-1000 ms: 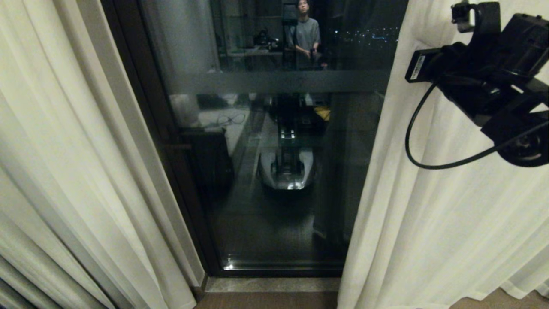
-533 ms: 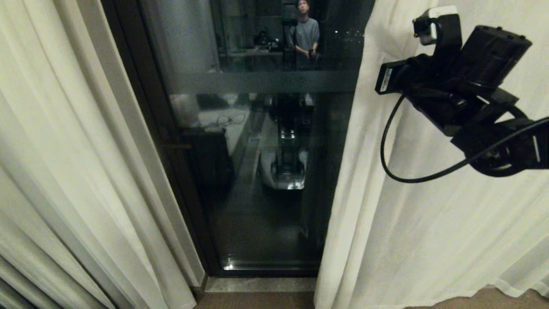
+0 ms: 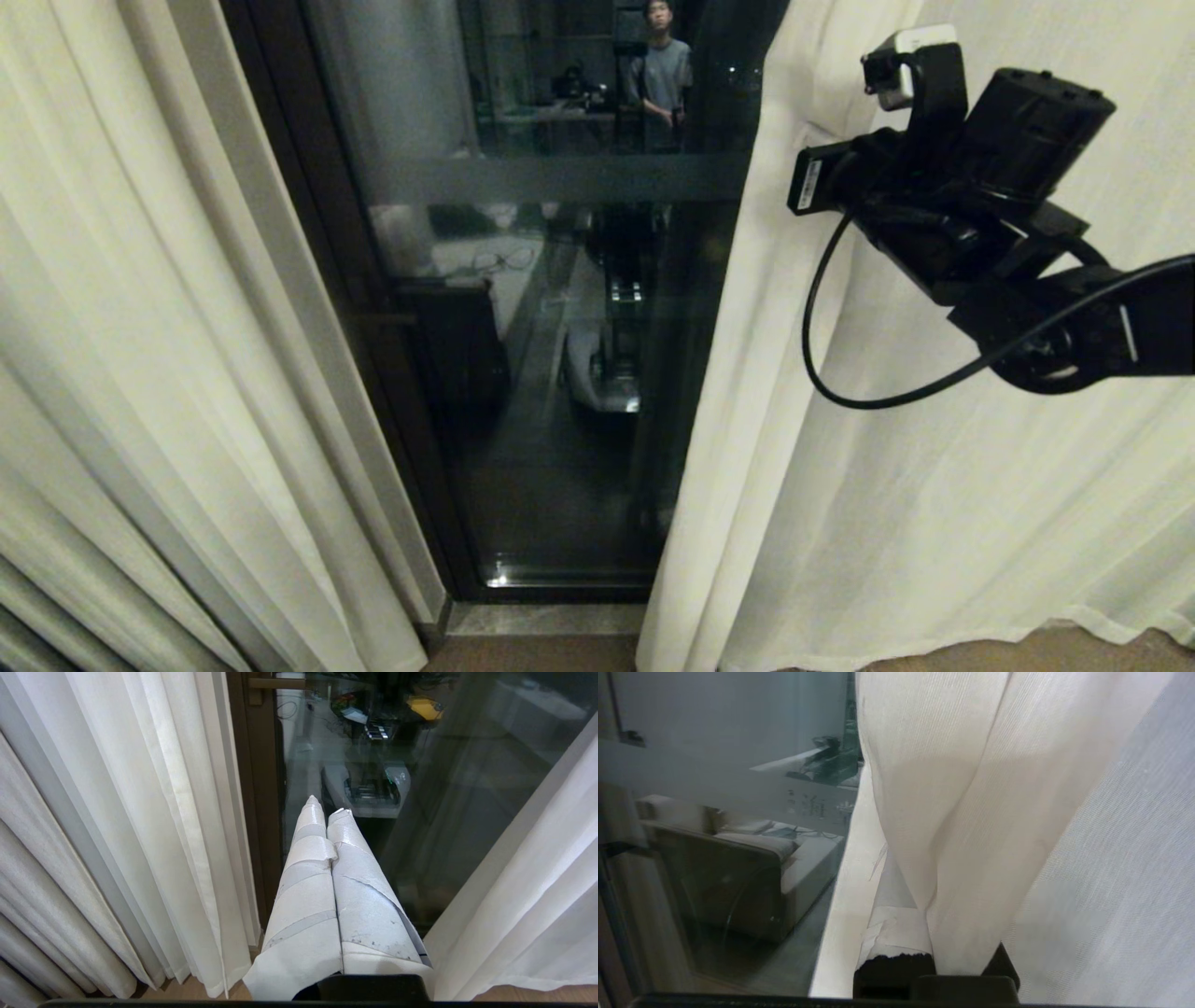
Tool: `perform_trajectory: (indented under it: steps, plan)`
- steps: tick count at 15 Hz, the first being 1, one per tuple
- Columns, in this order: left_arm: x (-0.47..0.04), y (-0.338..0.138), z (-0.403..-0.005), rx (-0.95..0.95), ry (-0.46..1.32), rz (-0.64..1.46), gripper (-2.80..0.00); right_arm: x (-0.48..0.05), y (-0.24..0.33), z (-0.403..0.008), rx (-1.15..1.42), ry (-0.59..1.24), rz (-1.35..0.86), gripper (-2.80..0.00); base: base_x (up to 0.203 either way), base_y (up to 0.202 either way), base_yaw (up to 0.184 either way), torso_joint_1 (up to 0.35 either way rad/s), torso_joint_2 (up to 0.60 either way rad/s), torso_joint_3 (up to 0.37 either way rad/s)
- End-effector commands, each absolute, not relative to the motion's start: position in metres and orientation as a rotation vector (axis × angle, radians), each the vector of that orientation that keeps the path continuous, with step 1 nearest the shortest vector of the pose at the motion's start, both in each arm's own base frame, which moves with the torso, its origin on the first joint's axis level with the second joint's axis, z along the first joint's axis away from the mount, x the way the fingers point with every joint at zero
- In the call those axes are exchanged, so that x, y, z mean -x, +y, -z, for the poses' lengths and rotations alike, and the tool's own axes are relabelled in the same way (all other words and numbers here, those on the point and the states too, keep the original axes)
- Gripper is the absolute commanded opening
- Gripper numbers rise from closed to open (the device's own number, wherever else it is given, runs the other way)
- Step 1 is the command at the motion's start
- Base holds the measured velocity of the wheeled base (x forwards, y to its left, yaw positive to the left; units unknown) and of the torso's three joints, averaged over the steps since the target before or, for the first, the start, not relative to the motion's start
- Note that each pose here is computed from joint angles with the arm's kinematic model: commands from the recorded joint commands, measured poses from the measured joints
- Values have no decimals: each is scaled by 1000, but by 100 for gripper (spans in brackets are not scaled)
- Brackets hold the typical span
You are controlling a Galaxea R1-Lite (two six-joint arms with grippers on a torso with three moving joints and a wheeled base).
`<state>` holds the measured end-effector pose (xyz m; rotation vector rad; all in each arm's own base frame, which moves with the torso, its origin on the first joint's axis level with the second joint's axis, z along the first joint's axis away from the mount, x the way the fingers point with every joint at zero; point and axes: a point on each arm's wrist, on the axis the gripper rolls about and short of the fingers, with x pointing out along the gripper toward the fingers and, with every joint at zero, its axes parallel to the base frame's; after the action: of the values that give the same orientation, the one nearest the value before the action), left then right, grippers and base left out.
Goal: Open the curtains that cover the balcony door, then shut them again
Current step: Close the inner curtains on both sides
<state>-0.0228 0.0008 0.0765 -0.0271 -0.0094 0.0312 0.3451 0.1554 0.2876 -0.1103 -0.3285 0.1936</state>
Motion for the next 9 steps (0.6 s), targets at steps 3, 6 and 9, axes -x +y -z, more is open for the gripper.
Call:
perform_trajectory:
  steps: [3, 6, 9]
  plan:
    - [23, 1, -77, 28, -11, -32, -280, -344, 154, -289, 110, -333, -182, -280, 0, 0, 0, 0, 0, 0]
    - [23, 1, -77, 28, -10, -32, -280, -348, 145, -290, 103, -330, -119, -280, 0, 0, 0, 0, 0, 0]
    - [23, 1, -77, 28, -10, -32, -280, -360, 133, -295, 103, -349, -74, -280, 0, 0, 0, 0, 0, 0]
